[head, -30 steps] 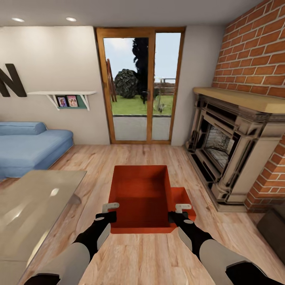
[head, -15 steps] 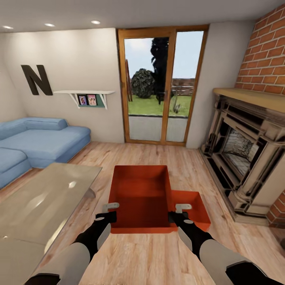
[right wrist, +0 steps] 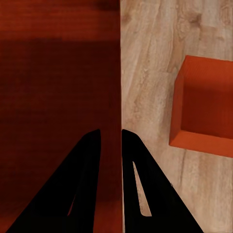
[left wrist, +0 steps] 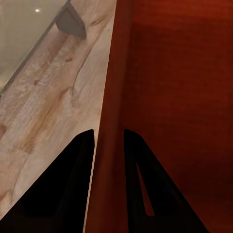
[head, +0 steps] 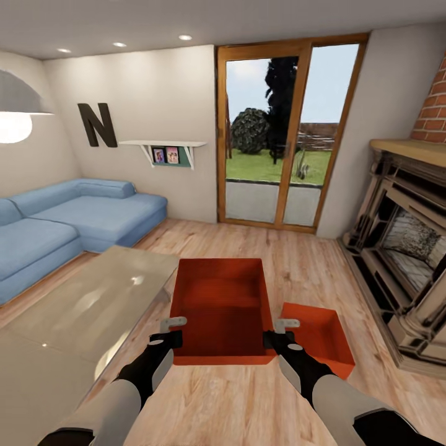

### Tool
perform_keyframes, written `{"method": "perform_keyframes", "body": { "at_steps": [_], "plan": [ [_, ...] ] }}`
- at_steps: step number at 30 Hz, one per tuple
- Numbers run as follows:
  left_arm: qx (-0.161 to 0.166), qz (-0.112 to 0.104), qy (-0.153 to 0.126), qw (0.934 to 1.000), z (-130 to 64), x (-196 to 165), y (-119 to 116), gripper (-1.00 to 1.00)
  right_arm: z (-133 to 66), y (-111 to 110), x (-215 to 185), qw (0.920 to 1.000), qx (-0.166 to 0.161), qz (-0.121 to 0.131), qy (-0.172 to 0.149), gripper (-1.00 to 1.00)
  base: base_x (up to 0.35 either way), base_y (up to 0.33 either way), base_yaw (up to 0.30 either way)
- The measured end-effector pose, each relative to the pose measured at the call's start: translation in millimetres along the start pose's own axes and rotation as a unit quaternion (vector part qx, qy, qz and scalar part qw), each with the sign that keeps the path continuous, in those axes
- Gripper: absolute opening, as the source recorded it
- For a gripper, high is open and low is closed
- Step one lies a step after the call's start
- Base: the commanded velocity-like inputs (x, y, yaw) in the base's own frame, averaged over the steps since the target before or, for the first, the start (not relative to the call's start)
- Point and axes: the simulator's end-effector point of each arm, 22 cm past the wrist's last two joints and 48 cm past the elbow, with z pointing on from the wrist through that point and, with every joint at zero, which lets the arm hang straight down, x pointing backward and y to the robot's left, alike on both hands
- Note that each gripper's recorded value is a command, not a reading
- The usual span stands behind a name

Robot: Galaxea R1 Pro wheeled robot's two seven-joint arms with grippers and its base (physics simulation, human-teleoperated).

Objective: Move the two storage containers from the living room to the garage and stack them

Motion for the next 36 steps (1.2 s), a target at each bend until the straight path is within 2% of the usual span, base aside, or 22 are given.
{"method": "perform_keyframes", "body": {
  "at_steps": [9, 26, 36],
  "plan": [
    [0.0, 0.0, 0.0, 1.0, 0.2, 0.1, 0.1, -1.0, 0.1, 0.0, 0.0, 1.0, 0.0, 0.0, 0.0, -1.0, -0.022, 0.0, 0.269],
    [0.0, 0.0, 0.0, 1.0, 0.2, 0.2, -0.1, -1.0, 0.2, -0.1, 0.0, 1.0, 0.0, 0.0, 0.0, -1.0, -0.158, 0.0, 0.269],
    [0.0, -0.001, 0.0, 1.0, -0.1, 0.2, -0.4, -1.0, 0.1, -0.5, -0.3, 1.0, 0.0, -0.001, 0.0, -1.0, -0.015, 0.0, 0.269]
  ]
}}
